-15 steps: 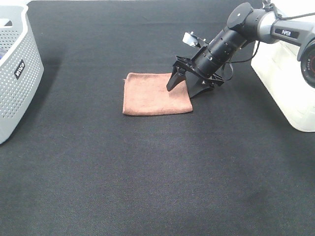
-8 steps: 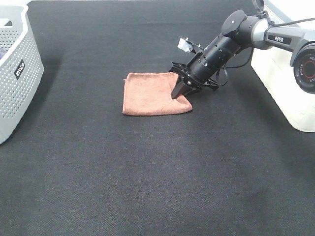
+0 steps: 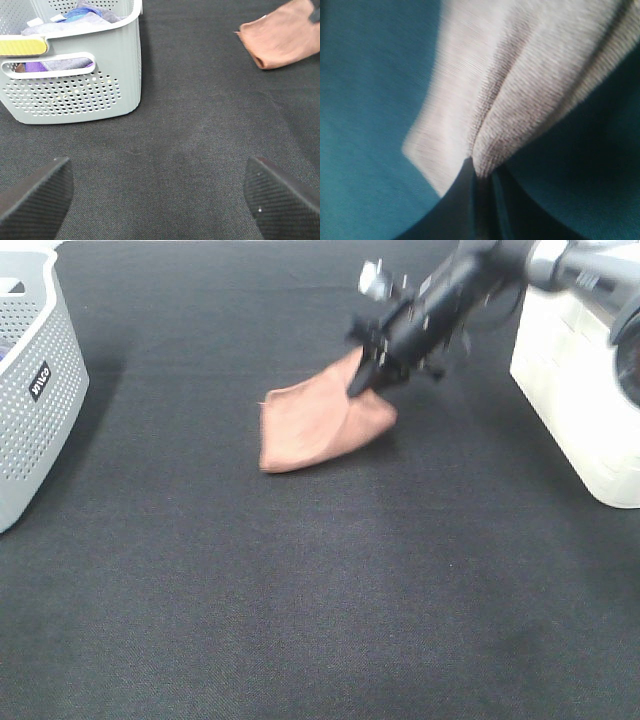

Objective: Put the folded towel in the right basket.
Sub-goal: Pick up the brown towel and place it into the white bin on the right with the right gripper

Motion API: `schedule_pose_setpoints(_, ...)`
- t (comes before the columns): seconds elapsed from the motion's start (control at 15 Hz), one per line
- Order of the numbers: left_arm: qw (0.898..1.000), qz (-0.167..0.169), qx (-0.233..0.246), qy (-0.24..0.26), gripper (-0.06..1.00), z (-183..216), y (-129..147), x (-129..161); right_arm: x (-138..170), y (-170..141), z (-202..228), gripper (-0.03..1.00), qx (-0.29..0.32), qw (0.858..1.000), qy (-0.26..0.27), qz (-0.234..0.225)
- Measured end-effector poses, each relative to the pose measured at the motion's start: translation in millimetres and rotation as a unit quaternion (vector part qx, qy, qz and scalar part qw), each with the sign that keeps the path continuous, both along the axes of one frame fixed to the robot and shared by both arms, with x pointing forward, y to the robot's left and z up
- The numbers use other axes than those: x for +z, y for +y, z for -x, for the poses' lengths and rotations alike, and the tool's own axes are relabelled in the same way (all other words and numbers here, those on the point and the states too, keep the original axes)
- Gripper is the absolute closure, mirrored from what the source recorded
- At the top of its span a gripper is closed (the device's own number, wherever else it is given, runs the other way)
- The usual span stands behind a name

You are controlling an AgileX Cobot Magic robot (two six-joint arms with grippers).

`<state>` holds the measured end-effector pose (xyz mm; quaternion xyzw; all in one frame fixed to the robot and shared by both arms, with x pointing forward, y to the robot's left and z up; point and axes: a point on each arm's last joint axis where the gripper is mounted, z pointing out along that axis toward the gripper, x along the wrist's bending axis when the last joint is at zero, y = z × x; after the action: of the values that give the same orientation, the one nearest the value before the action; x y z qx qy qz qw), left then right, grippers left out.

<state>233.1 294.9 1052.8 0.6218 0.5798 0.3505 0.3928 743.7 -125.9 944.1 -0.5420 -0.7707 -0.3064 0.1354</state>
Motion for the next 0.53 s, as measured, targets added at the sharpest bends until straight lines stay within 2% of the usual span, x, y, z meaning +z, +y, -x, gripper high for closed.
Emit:
schedule_pose_setpoints(0.2, 1.000, 0.000, 0.000, 0.000, 0.07, 0, 0, 0, 53, -5, 7, 0.95, 0.000, 0.999, -0.052, 0.009)
schedule_pose_setpoints(0.33, 1.000, 0.000, 0.000, 0.000, 0.07, 0, 0, 0, 101, -13, 18, 0.95, -0.010, 0.994, -0.100, 0.031)
schedule_pose_setpoints(0.53, 1.000, 0.000, 0.000, 0.000, 0.07, 0, 0, 0, 173, -28, 43, 0.95, -0.026, 0.981, -0.181, 0.068)
